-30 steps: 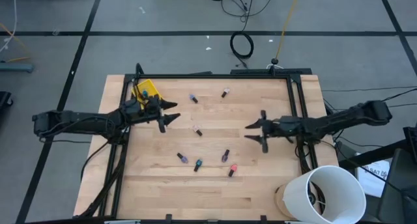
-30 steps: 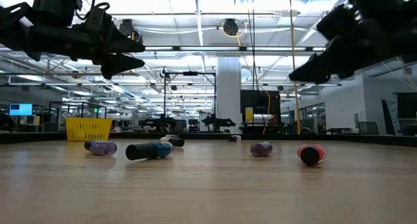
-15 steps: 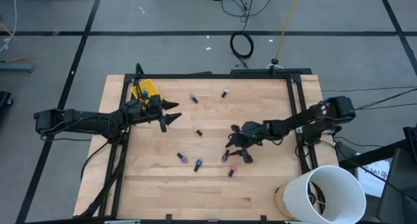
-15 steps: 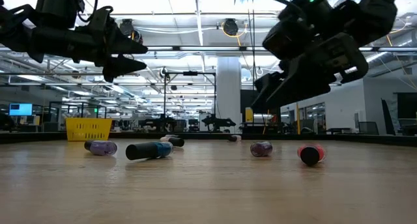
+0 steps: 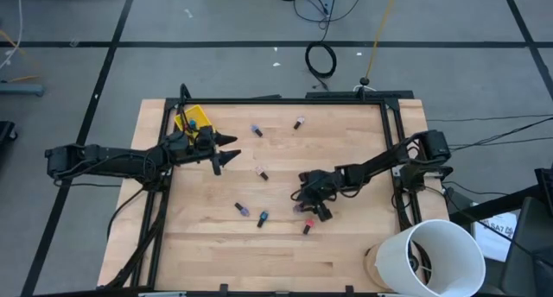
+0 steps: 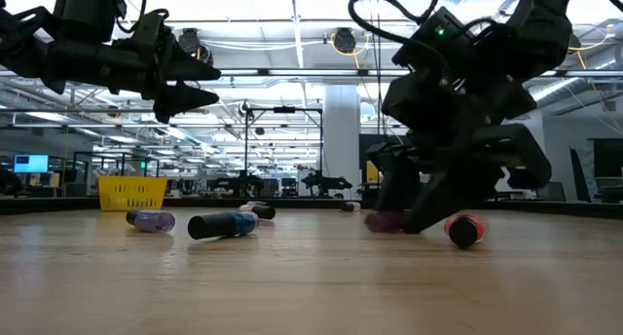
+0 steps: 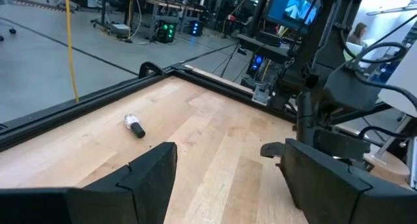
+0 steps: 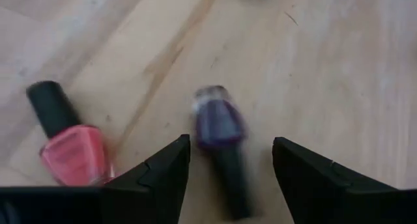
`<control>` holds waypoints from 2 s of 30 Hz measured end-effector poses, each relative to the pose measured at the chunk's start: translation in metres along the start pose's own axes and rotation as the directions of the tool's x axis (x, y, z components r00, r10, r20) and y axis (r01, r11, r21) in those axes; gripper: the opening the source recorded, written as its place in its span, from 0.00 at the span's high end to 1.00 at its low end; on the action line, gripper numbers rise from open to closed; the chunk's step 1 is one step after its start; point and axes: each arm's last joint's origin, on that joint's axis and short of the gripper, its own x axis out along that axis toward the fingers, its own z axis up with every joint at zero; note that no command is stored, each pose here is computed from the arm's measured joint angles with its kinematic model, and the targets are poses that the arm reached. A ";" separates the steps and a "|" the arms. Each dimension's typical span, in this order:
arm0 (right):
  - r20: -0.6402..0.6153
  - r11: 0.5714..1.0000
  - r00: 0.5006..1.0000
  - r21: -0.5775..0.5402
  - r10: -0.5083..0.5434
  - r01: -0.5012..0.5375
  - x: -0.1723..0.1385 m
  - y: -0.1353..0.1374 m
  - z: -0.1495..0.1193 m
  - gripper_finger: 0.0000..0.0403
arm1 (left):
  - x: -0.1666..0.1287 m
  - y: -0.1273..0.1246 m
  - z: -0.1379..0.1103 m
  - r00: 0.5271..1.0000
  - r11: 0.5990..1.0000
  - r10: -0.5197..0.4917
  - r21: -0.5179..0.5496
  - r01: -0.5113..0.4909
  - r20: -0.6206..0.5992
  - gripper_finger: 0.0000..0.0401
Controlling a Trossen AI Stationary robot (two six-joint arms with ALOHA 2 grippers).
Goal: Pick & Place Nail Polish
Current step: Put the dark purple nail polish into the yellow bin
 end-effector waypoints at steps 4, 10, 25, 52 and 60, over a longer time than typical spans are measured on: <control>-0.019 0.999 0.999 -0.007 -0.045 0.045 0.000 -0.001 -0.001 0.49 | 0.000 0.000 0.000 1.000 1.000 0.000 -0.001 0.000 -0.001 0.32; -0.061 0.998 0.996 -0.003 -0.059 0.058 -0.001 -0.001 -0.004 0.53 | 0.000 0.000 0.000 1.000 1.000 0.000 0.000 0.000 -0.001 0.32; -0.109 0.993 0.987 0.000 -0.118 0.119 -0.019 -0.001 0.001 0.55 | 0.000 0.000 -0.001 1.000 1.000 0.000 -0.001 0.000 -0.014 0.32; 0.026 0.975 0.982 -0.120 -0.186 0.188 -0.009 0.004 0.013 0.60 | 0.000 0.000 -0.003 1.000 1.000 0.000 0.002 0.000 -0.030 0.32; 0.033 0.961 0.976 -0.172 -0.216 0.219 -0.008 0.004 0.015 0.60 | 0.000 0.000 -0.003 1.000 1.000 -0.002 -0.002 0.002 -0.030 0.32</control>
